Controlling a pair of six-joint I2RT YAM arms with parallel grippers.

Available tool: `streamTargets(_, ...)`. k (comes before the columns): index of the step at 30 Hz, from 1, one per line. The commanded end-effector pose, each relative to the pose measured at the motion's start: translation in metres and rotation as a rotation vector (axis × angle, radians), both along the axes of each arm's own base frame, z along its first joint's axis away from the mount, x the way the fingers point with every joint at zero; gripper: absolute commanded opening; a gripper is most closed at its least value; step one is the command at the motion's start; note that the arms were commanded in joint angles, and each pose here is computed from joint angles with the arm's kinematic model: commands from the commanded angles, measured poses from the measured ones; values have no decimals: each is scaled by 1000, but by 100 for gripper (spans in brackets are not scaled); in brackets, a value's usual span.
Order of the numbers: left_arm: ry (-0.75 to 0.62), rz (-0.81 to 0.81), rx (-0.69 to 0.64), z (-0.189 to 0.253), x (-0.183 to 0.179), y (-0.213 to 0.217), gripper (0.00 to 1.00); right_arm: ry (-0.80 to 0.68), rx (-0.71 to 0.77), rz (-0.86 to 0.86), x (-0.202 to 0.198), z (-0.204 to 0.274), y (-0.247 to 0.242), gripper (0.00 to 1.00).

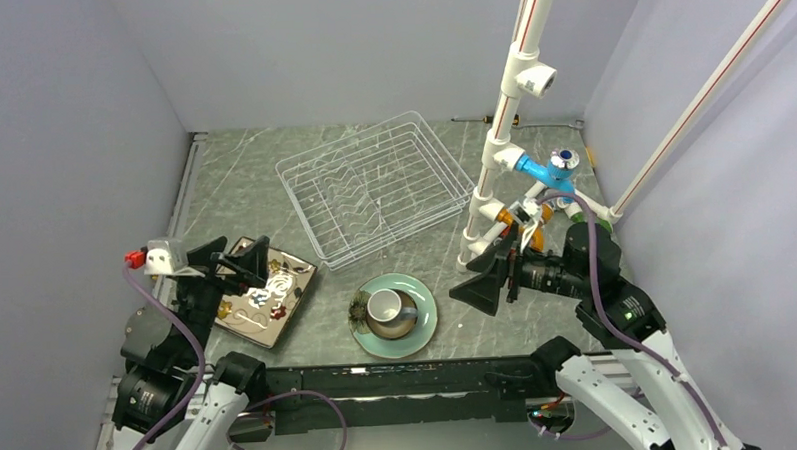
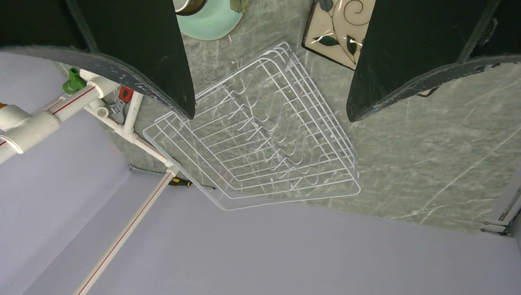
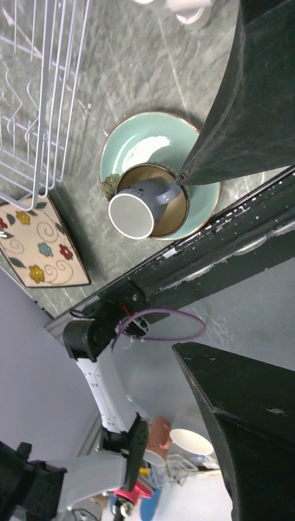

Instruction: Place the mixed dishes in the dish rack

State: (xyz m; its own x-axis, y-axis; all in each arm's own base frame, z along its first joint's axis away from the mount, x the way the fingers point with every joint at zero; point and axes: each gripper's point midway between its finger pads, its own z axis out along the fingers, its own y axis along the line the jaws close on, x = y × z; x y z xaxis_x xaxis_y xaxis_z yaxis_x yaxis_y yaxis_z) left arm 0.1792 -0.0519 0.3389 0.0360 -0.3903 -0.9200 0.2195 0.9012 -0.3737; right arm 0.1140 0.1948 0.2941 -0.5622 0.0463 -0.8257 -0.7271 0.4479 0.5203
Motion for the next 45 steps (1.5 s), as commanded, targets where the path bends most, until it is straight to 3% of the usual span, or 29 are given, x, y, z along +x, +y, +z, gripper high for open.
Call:
streamTargets(1, 57, -24, 1, -12, 8, -8, 99, -70, 35, 65, 5, 17, 18, 100)
streamTargets(5, 102, -48, 7, -24, 15, -16, 99, -71, -31, 55, 4, 4, 42, 100)
streamTargets(22, 288, -135, -17, -75, 16, -37, 99, -279, -694, -167, 4, -94, 134, 99)
streamTargets(28, 309, -155, -34, -82, 12, -40, 99, -359, -901, -146, 2, -123, 147, 87)
streamTargets(32, 312, -155, -37, -84, 13, -41, 99, -382, -992, -128, 1, -143, 152, 71)
streamTargets(45, 326, -168, -44, -85, 15, -45, 99, -389, -1011, -113, 1, -175, 155, 53)
